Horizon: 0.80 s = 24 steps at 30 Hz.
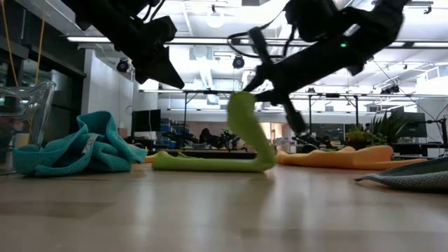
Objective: Fold microfiber towels
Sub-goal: Fold the green microfiber towel
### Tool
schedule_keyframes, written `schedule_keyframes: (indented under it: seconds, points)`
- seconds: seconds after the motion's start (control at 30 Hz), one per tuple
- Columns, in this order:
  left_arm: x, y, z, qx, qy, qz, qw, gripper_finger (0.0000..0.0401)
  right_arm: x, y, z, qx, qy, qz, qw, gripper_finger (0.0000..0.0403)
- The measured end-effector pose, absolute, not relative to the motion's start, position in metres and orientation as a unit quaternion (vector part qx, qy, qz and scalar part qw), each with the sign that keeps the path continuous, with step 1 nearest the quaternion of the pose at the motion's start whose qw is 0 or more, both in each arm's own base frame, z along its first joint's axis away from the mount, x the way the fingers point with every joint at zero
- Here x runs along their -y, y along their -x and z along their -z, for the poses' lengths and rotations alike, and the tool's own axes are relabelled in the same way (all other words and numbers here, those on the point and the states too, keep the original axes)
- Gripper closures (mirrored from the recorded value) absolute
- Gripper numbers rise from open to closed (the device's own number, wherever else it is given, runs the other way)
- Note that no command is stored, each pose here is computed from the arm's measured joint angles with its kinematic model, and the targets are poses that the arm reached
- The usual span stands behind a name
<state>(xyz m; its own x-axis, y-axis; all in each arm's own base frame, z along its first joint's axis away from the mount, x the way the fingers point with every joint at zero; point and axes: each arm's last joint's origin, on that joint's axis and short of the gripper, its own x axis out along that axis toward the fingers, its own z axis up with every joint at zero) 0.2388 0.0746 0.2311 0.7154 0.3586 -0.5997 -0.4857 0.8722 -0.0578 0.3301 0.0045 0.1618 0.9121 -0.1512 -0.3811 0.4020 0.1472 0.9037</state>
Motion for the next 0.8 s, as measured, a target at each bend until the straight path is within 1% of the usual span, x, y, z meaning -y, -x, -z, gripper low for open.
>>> schedule_keyframes:
  seconds: [0.1, 0.2, 0.47, 0.6, 0.8]
  points:
    - [-0.075, -0.237, -0.23, -0.311, 0.104, -0.23, 0.916, 0.0401, -0.002, -0.344, -0.162, -0.098, -0.618, 0.184, 0.758, 0.0403]
    - [-0.073, -0.232, -0.22, -0.369, 0.091, -0.224, 0.898, 0.0401, 0.001, -0.349, -0.159, -0.103, -0.613, 0.19, 0.76, 0.0403]
    - [-0.072, -0.235, -0.171, -0.461, 0.113, -0.197, 0.858, 0.0401, 0.006, -0.343, -0.159, -0.14, -0.599, 0.201, 0.763, 0.0403]
    - [-0.074, -0.248, -0.15, -0.473, 0.122, -0.173, 0.855, 0.0401, 0.006, -0.34, -0.164, -0.151, -0.591, 0.193, 0.769, 0.0403]
    - [-0.075, -0.255, -0.123, -0.506, 0.133, -0.176, 0.834, 0.0401, 0.005, -0.334, -0.167, -0.18, -0.579, 0.194, 0.771, 0.0403]
